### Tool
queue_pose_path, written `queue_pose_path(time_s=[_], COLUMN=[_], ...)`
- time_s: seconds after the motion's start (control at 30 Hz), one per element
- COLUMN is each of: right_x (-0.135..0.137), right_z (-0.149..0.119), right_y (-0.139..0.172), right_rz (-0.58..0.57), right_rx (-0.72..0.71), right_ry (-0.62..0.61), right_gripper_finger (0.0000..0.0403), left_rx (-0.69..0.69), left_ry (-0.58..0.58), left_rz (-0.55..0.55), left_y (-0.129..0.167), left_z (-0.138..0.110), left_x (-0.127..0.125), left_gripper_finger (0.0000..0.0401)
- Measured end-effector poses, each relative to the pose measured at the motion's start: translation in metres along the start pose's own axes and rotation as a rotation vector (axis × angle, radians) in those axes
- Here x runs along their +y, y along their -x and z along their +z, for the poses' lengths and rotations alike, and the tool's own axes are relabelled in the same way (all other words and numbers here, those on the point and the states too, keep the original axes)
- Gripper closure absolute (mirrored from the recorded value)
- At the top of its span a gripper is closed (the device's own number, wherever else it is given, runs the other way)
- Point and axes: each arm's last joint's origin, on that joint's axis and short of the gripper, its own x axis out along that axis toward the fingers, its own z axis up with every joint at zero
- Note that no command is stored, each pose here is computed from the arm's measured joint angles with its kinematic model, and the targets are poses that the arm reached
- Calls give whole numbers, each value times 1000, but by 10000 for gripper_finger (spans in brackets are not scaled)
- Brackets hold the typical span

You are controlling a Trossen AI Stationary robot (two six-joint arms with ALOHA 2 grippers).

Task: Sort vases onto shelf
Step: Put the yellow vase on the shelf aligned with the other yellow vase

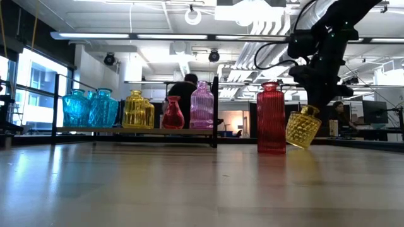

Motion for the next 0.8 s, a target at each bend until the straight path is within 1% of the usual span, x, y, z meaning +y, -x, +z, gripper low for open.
queue_pose_path(time_s=[0.1,0.17,0.27,0.37,0.5,0.63,0.8], right_x=[3,7,16,32,53,74,102], right_z=[-2,-4,-6,0,8,16,23], right_y=[0,0,4,20,56,107,167], right_rz=[5,10,22,57,41,52,180], right_rx=[5,7,14,-39,-126,-260,-453], right_ry=[0,0,26,73,123,167,214], right_gripper_finger=[374,371,384,395,391,391,391], left_rx=[0,0,0,0,1,2,6], left_ry=[0,0,0,0,-1,-2,-4], left_rz=[0,0,0,0,0,1,2], left_y=[0,0,0,0,0,0,0], left_z=[0,0,0,0,0,0,-1], left_x=[0,0,0,0,0,0,0], left_gripper_finger=[400,400,400,400,400,400,400])
